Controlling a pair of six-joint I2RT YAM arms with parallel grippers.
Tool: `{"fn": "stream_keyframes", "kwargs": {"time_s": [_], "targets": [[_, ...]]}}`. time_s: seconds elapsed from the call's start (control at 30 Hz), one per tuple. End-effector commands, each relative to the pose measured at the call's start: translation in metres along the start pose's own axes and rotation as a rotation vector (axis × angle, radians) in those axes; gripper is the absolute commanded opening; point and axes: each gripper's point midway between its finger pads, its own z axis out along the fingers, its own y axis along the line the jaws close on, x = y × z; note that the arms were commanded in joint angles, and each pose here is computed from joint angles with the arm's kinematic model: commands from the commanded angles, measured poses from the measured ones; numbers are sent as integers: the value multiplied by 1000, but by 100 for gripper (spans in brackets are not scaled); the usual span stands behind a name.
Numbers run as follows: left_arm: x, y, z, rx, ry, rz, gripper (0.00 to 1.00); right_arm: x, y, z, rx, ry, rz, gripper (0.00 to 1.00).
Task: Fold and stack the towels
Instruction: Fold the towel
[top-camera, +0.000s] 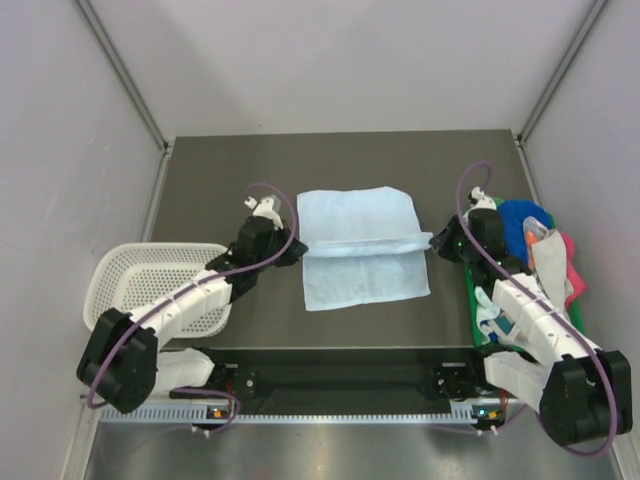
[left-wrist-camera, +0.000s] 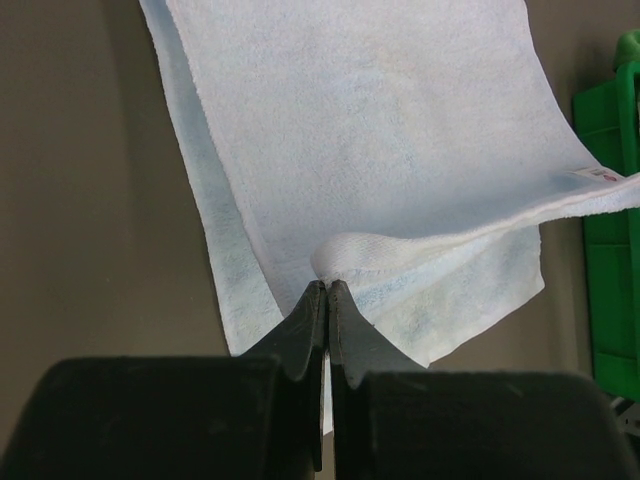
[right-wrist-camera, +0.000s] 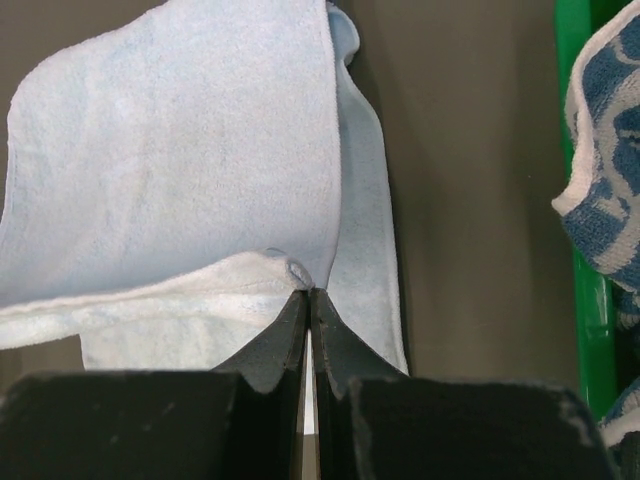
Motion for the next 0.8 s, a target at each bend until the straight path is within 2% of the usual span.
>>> {"fn": "stream_keyframes", "kwargs": {"time_s": [0.0, 0.17, 0.5, 0.67, 0.77], "targets": [[-14, -9, -5, 15, -45, 6, 0, -15, 11, -8, -21, -46, -5, 0], [-6, -6, -2, 7, -14, 3, 0, -2, 4, -2, -1, -6, -6, 0], [60, 27, 21, -28, 124, -53, 0, 47, -23, 27, 49, 95, 50, 0], [78, 33, 25, -33, 177, -66, 0, 58, -24, 31, 44, 127, 50, 14], [77, 30, 22, -24, 173, -66, 6, 54, -23, 27, 39, 113, 46, 27]]}}
